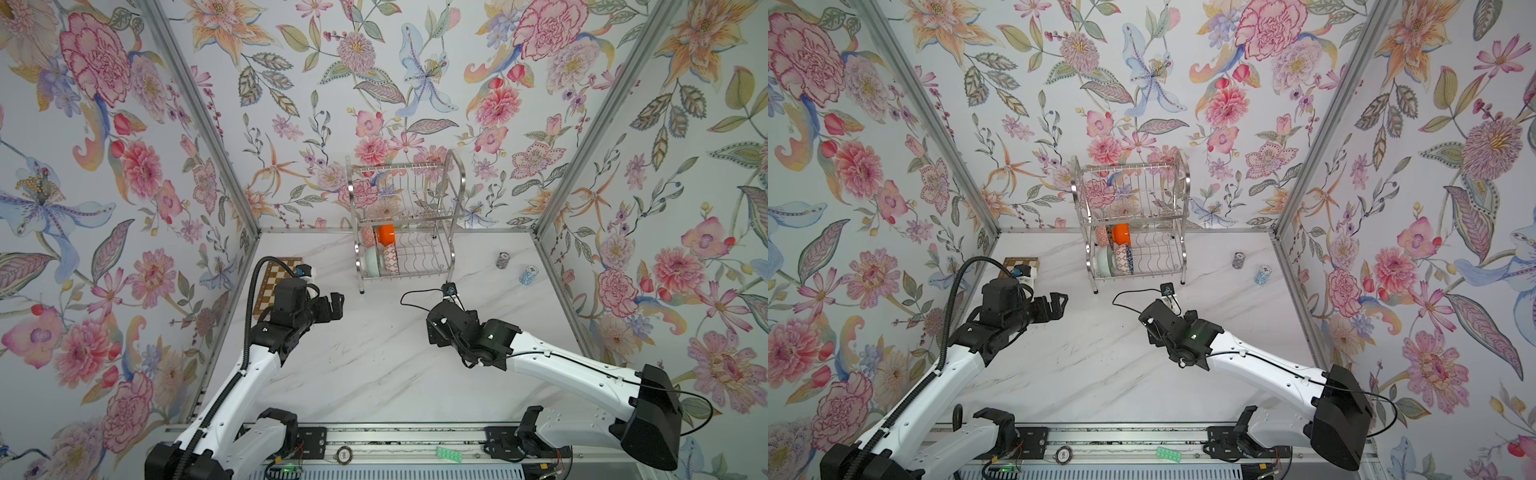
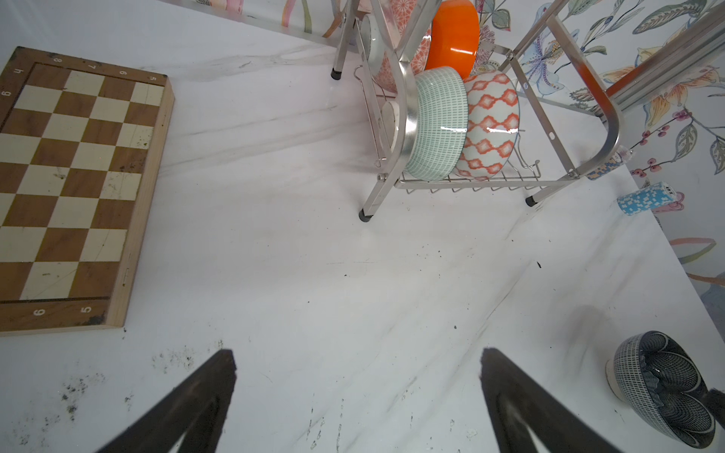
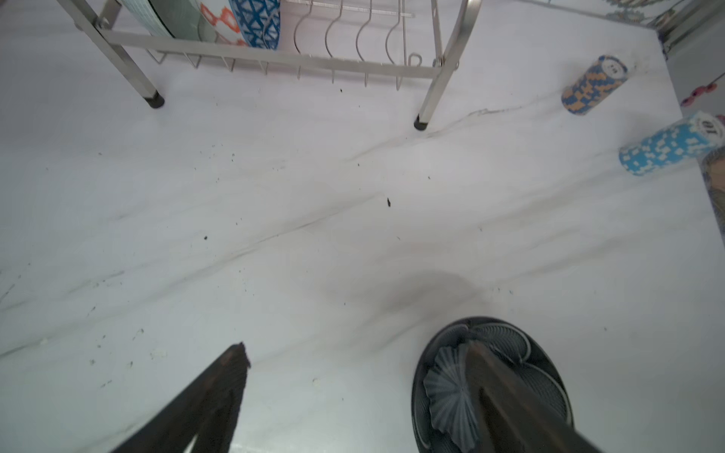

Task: Load bowls into a dish rack
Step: Pick up the bowl from the middle-right of the table.

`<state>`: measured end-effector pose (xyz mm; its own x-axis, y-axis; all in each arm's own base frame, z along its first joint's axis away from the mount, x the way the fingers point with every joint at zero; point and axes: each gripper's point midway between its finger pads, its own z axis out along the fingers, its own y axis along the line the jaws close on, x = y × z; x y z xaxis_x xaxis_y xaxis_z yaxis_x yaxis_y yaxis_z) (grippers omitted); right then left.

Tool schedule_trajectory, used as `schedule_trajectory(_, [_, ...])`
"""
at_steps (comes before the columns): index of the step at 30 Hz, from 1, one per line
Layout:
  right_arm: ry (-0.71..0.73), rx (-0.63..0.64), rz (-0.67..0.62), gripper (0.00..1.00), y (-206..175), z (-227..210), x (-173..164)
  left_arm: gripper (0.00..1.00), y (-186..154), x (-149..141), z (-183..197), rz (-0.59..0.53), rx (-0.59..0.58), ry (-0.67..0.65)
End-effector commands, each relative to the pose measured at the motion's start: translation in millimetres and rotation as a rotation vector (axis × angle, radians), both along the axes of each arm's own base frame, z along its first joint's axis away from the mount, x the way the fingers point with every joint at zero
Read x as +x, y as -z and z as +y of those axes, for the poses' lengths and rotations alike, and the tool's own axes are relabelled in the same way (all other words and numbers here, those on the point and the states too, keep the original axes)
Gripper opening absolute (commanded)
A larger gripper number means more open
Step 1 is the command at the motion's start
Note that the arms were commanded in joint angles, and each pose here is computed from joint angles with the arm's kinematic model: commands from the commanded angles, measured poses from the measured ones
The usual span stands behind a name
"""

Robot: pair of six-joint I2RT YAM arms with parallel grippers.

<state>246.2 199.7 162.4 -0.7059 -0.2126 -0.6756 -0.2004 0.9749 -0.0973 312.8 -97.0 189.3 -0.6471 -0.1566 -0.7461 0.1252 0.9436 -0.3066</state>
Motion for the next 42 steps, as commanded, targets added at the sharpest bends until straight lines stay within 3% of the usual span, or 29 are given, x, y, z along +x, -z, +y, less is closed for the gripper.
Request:
schedule_trajectory(1, [0.006,-0.117,0.178,0.8,13.2,-27.4,-34.1,0.99,-0.7,-2.5,0.4,-0.004,0.022,0.005])
schedule_trajectory(6, [0.028,-0.203,0.296,0.6,28.7,-45.2,-54.9,0.99,0.5,-2.1,-1.0,0.0,0.019,0.012])
schedule_trajectory(10, [0.035,-0.24,0.324,0.58,39.2,-51.0,-59.0,0.99,0.6,-1.4,-1.3,-0.001,0.02,0.013])
schedule_trajectory(17, [0.041,-0.289,0.396,0.42,64.6,-57.4,-59.3,0.99,0.9,-1.8,-2.0,0.001,0.017,0.015])
schedule_trajectory(29, [0.023,-0.24,0.459,0.43,95.3,-55.8,-50.1,0.99,0.0,-2.0,-0.5,-0.003,0.022,0.011])
schedule_trajectory(42, [0.054,-0.271,0.498,0.36,116.8,-63.0,-40.3,0.99,0.4,-2.2,-0.3,-0.002,0.024,0.011])
